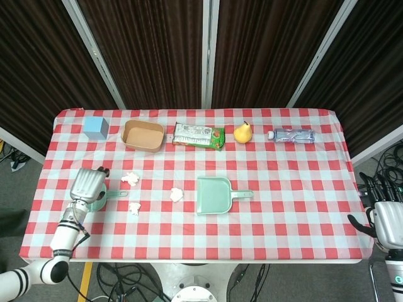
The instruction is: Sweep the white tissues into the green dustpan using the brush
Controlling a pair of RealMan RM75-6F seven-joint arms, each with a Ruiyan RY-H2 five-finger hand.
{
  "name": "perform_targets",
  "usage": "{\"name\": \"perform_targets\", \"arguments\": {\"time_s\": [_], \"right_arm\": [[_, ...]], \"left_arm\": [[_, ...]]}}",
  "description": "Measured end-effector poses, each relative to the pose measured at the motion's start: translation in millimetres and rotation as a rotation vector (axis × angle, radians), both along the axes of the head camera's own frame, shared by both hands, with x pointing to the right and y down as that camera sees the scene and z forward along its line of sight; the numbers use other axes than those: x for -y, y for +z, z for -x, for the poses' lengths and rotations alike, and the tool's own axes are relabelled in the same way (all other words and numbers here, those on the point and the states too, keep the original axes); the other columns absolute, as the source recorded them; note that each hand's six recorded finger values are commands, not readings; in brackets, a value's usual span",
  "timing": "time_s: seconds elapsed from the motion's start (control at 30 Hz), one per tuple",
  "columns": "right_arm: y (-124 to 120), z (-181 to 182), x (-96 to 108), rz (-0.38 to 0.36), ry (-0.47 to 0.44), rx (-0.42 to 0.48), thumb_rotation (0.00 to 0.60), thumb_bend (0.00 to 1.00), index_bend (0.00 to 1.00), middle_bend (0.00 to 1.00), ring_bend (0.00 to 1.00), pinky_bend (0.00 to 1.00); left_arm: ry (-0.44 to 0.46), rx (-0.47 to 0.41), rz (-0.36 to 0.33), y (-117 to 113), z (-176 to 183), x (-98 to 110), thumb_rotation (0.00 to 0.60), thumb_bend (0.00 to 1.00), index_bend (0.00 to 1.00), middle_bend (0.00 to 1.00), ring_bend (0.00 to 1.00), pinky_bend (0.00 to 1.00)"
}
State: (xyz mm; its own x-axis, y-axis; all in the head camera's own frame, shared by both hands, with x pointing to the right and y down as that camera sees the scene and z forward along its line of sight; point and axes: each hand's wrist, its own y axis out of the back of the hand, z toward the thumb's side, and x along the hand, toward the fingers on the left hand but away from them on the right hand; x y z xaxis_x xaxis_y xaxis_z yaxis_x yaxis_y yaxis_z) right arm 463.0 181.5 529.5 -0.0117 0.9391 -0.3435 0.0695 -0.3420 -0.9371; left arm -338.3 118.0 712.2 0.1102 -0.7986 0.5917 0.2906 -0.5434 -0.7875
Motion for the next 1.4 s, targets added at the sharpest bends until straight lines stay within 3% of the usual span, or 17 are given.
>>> {"name": "perform_targets", "arguments": {"time_s": [0.43,0.8,1.13,1.4], "right_arm": [[4.7,-5.2,-0.7,0.018,0.014,-0.001,0.6,0.08,0.06,0.14,0.0,0.08],[6.2,-7.9,-1.5,0.023,0.025,-0.004,0.6,0.08,0.06,0.14,0.0,0.08],[7.5,-10.2,-2.5,0.029,0.036,-0.007,0.6,0.08,0.06,0.14,0.0,0.08],[8.7,-10.4,-3.7,0.036,0.039,-0.01,0.6,0.08,0.06,0.14,0.0,0.08]], "left_arm": [[0.011,0.083,0.126,46.9,-17.5,-20.0,0.6,0.22,0.41,0.48,0.73,0.83],[0.008,0.093,0.146,53.3,-15.4,-18.4,0.6,0.24,0.41,0.48,0.73,0.83],[0.018,0.091,0.164,56.7,-15.3,-17.7,0.6,0.32,0.42,0.48,0.73,0.83],[0.027,0.084,0.159,56.2,-16.6,-17.7,0.6,0.33,0.47,0.53,0.73,0.83]]}}
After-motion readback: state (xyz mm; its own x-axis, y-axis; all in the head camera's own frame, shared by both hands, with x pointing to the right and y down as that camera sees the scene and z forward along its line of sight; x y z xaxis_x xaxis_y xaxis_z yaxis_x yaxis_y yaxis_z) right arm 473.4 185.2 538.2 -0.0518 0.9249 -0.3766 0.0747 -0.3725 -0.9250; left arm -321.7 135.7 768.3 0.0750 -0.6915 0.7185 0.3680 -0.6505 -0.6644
